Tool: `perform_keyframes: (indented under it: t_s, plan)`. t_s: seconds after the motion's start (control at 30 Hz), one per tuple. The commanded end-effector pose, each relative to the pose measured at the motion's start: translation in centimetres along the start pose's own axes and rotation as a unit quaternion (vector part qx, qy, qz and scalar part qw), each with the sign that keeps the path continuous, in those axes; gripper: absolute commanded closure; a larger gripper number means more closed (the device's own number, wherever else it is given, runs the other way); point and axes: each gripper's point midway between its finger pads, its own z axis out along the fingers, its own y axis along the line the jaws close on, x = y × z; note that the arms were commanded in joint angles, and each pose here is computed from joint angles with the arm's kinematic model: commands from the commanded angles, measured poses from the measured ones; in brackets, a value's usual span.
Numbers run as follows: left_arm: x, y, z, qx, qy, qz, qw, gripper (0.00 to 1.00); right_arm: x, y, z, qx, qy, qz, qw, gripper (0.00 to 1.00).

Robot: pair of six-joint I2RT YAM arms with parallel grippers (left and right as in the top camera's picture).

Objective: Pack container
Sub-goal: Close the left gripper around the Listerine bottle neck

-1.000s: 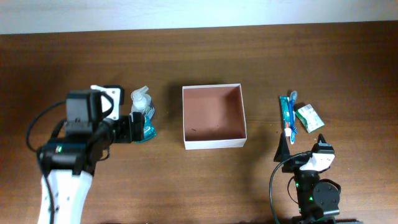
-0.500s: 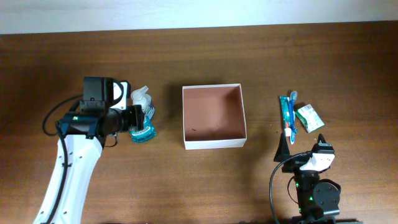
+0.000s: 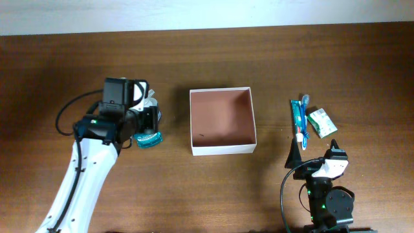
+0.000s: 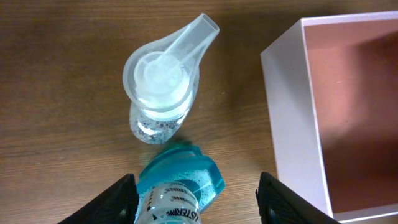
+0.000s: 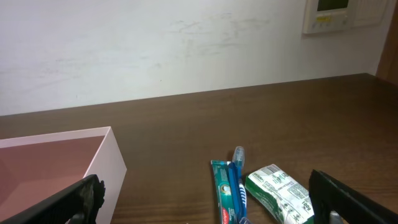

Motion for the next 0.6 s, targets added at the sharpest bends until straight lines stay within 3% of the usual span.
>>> perform_keyframes:
  t_s: [0.0, 0.57]
  plan:
    - [-0.55, 1.3, -0.34, -0.06, -0.009, -0.002, 0.998, 0.38, 0.19, -0.12, -0.02, 0.002, 0.001, 0.0, 1.0, 0.02]
    - [0.09, 1.75, 0.51, -0.072, 0.009, -0.02, 0.997, 0.37, 0.19, -0.11, -0.02, 0.002, 0.001, 0.0, 1.0, 0.02]
